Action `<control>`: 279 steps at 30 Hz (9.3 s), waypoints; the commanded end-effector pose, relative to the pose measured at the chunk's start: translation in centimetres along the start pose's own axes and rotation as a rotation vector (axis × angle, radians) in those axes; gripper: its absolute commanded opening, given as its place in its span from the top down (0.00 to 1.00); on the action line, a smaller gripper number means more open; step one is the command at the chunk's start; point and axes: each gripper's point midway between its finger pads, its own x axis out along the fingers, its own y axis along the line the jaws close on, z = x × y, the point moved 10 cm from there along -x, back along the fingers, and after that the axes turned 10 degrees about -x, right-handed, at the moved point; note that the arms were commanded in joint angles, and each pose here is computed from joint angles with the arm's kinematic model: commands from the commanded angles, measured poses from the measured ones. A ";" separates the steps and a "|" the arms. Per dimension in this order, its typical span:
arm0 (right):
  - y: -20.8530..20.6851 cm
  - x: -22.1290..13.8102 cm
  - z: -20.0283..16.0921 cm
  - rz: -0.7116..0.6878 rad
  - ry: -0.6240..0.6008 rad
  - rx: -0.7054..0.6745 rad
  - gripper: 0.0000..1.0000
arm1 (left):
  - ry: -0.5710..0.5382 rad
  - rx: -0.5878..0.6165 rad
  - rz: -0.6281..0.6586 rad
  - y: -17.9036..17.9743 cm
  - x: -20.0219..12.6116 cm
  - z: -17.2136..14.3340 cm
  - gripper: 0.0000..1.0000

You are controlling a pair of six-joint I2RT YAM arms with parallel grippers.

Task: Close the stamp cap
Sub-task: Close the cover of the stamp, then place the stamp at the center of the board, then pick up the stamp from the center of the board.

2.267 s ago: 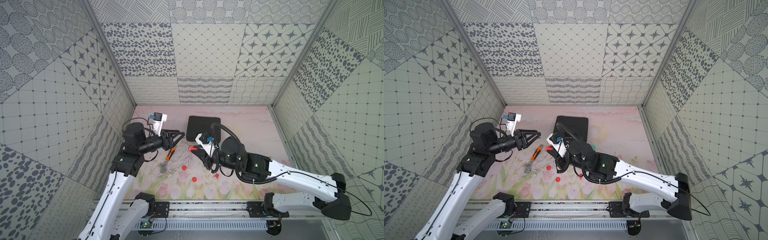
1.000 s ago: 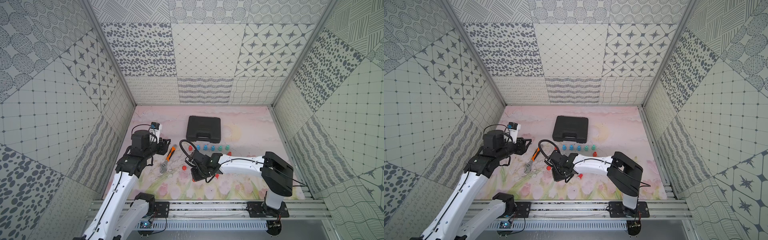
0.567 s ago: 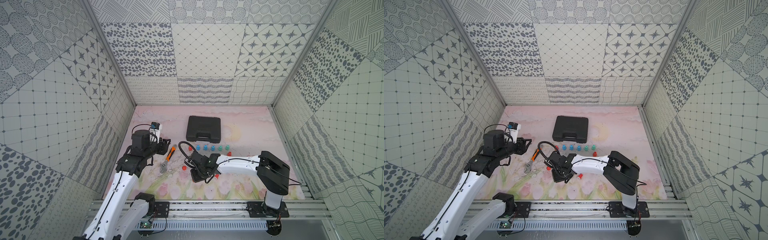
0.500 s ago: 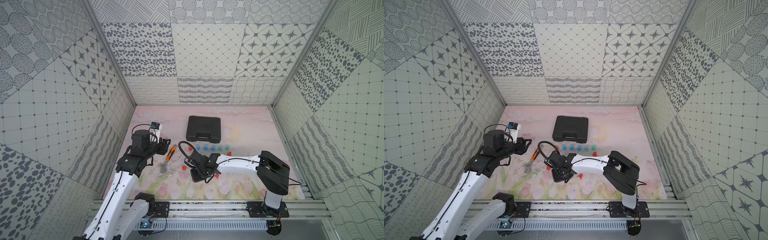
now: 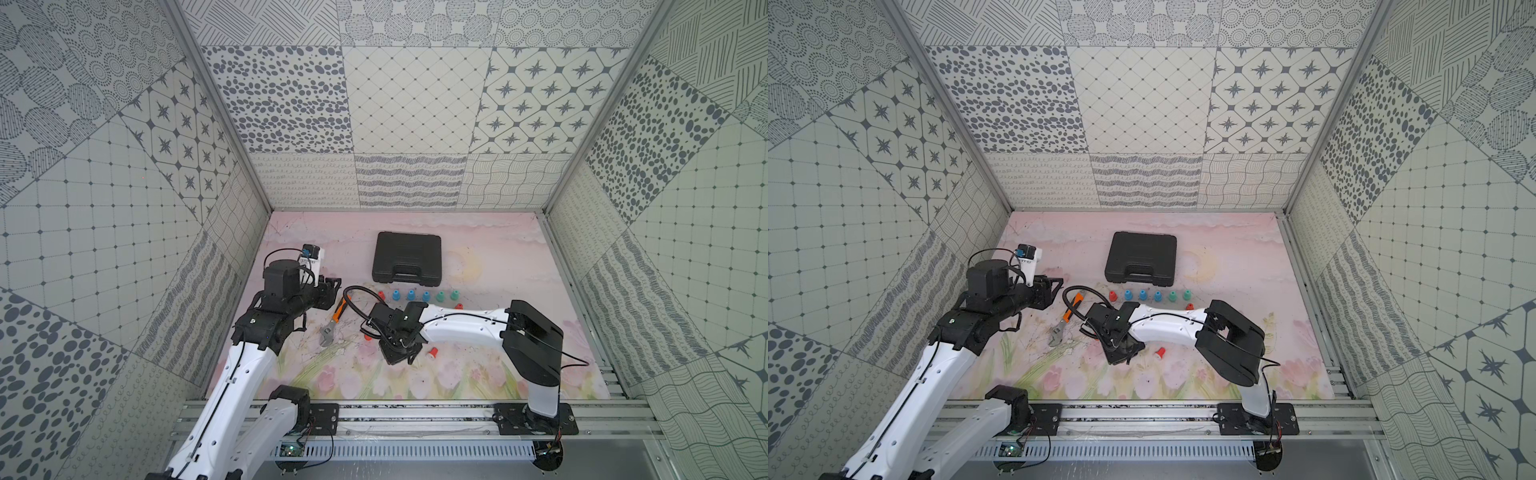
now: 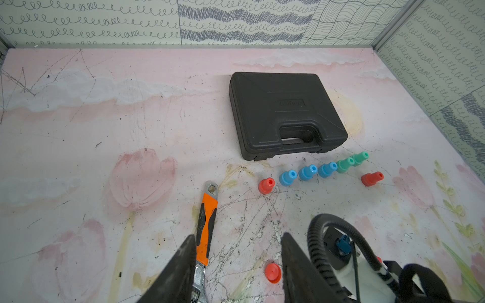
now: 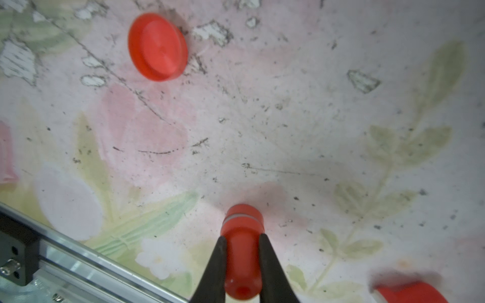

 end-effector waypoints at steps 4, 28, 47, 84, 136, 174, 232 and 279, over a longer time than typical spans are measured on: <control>-0.5 4.7 -2.8 -0.201 0.198 -0.123 1.00 | 0.016 0.016 0.014 0.2 0.0 -0.2 0.48; -14.8 -3.6 0.7 -0.108 -0.043 0.228 0.98 | 0.024 0.014 0.015 0.2 0.2 -0.2 0.47; -20.3 -2.0 2.1 -0.114 -0.036 0.294 0.86 | 0.032 0.014 0.019 0.3 0.4 -0.3 0.47; -18.2 -10.2 -0.2 0.001 -0.147 0.321 0.60 | 0.031 0.014 0.015 0.3 0.3 -0.3 0.47; -10.1 1.4 -6.4 -0.035 0.016 1.184 0.77 | 0.027 0.013 0.004 0.2 0.3 -0.2 0.46; -11.5 -15.0 0.6 0.555 -0.717 1.373 0.94 | 0.095 -0.158 -0.591 -13.0 6.4 -1.5 0.46; -9.9 -17.3 1.3 0.772 -0.775 1.343 0.96 | 0.097 -0.138 -0.616 -15.0 8.7 -1.6 0.79; -8.0 -29.2 -6.3 0.106 -1.466 -1.172 0.47 | 0.402 -0.011 -1.392 -14.3 -4.6 2.4 0.88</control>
